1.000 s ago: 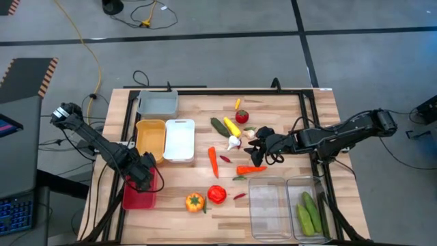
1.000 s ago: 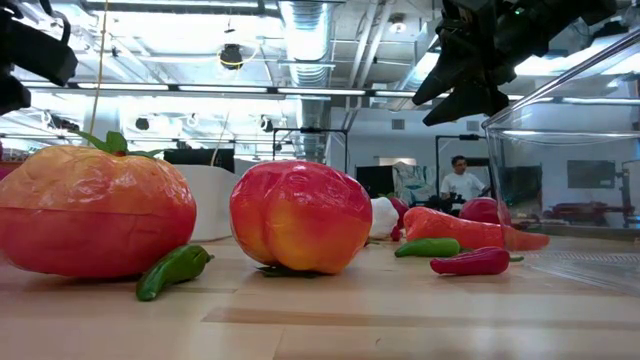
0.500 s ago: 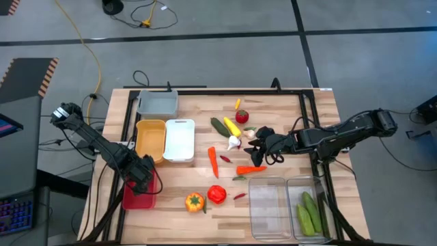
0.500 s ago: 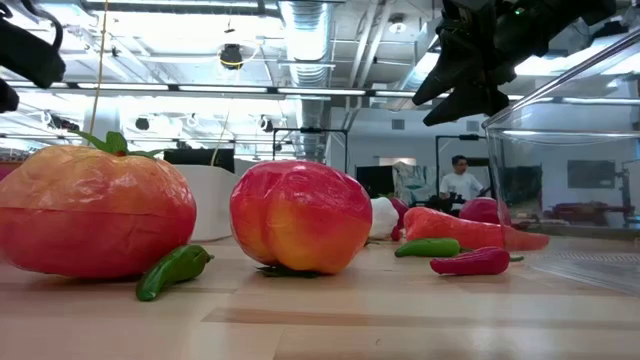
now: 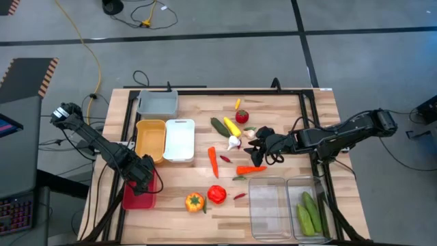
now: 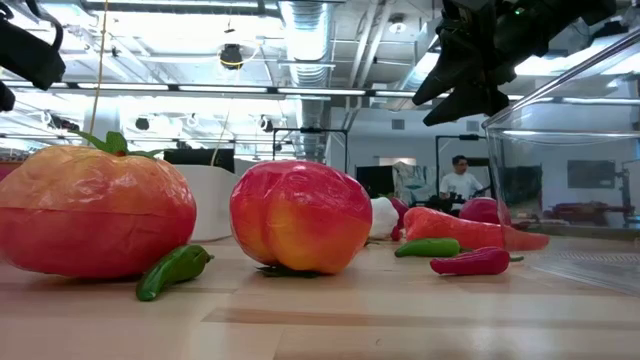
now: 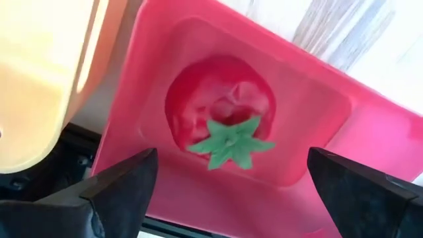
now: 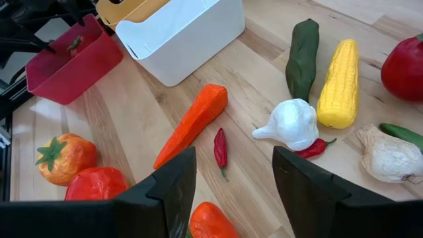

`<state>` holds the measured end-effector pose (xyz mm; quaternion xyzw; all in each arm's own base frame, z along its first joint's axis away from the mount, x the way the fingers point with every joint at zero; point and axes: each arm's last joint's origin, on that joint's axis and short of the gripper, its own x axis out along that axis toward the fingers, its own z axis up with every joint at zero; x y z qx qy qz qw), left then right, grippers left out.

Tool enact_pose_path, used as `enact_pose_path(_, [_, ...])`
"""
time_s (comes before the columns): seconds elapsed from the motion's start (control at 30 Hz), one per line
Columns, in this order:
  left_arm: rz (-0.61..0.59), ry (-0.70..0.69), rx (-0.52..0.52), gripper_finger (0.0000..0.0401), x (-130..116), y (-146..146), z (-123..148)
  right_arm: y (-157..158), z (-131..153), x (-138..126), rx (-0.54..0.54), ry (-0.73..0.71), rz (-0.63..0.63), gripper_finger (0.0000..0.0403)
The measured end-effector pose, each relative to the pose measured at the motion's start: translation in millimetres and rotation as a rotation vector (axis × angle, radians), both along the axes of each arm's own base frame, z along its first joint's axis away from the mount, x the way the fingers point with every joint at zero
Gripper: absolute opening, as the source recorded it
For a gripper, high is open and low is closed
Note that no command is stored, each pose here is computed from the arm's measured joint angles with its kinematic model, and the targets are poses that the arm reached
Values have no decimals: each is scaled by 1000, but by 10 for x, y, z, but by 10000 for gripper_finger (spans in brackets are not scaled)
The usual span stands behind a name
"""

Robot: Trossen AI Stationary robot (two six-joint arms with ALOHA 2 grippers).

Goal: Sort produce into baskets
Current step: Put the left orange tomato into the red bin

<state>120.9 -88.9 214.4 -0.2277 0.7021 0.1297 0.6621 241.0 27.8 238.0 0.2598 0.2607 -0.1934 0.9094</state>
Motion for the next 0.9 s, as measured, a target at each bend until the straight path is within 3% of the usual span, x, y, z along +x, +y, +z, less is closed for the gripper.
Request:
enact_pose_path(0.17, [6, -82, -50, 375, 77, -52, 10, 0, 0, 0, 0, 0, 0, 225])
enact_pose_path(0.6, [-15, -578, -255, 375, 535, -177, 213, 0, 0, 0, 0, 0, 0, 225])
enact_pose_path(0.9, [-47, -734, -265, 375, 647, -176, 302, 0, 0, 0, 0, 0, 0, 225])
